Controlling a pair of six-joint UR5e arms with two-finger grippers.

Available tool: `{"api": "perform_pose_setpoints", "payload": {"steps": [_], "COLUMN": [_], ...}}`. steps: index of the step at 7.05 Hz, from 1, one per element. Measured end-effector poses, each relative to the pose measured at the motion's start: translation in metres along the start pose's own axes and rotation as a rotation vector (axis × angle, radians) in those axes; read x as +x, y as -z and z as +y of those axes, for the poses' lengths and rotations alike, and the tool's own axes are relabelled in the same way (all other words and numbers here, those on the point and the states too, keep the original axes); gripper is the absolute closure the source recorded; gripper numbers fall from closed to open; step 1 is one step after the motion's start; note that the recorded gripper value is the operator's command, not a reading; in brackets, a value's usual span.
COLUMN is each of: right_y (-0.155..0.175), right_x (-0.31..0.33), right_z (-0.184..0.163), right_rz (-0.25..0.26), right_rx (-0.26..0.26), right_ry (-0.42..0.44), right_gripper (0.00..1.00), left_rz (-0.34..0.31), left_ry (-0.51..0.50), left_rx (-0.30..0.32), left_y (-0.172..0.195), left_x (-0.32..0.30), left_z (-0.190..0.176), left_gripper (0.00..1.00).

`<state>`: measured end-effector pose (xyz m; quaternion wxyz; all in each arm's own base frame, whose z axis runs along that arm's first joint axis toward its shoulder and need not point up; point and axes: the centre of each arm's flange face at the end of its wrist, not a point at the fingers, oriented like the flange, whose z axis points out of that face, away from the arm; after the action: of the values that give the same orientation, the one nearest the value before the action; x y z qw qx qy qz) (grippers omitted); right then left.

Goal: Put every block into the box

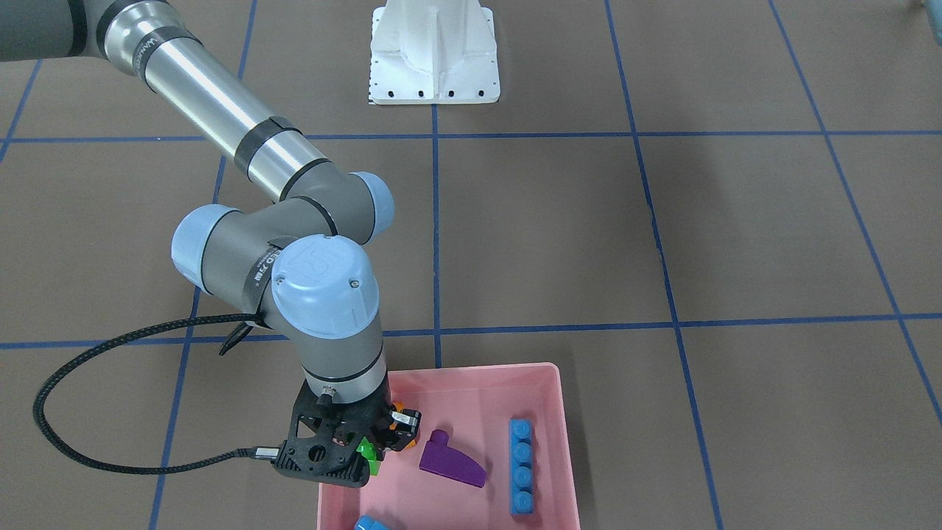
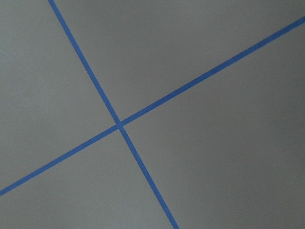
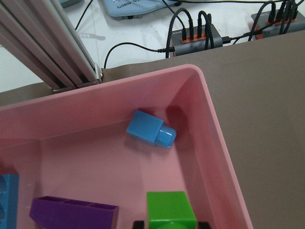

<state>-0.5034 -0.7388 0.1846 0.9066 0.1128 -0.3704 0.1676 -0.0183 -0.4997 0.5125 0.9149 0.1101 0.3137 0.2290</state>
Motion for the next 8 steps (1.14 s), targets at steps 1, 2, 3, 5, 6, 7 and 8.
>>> {"api": "perform_pose_setpoints", "payload": {"steps": [1, 2, 3, 5, 6, 7, 8], "right_y": [0.000, 0.007, 0.021, 0.060, 0.073, 0.081, 0.088], "right_x": [0.001, 0.002, 0.006, 0.060, 0.116, 0.182, 0.249], "right_z": [0.000, -0.002, -0.008, -0.022, -0.031, -0.042, -0.054], "right_rz": [0.007, 0.014, 0.041, 0.078, 0.066, 0.054, 0.044], "right_rx": [0.001, -0.002, -0.020, -0.090, -0.115, -0.130, -0.145], "right_ry": [0.003, 0.009, 0.033, 0.137, 0.189, 0.248, 0.309], "right_gripper": [0.00, 0.00, 0.00, 0.00, 0.00, 0.00, 0.00], "left_rz": [0.001, 0.001, 0.002, 0.001, 0.001, 0.002, 0.023], "left_ry": [0.002, 0.009, 0.024, 0.078, 0.117, 0.156, 0.191], "left_rx": [-0.002, -0.008, -0.020, -0.039, -0.041, -0.035, -0.019], "left_y": [-0.001, -0.003, -0.008, -0.014, -0.013, -0.011, -0.010], "left_x": [-0.001, -0.002, -0.007, -0.026, -0.039, -0.052, -0.060], "left_z": [0.001, 0.003, 0.005, 0.026, 0.042, 0.062, 0.086], "left_gripper": [0.00, 0.00, 0.00, 0.00, 0.00, 0.00, 0.00]}}
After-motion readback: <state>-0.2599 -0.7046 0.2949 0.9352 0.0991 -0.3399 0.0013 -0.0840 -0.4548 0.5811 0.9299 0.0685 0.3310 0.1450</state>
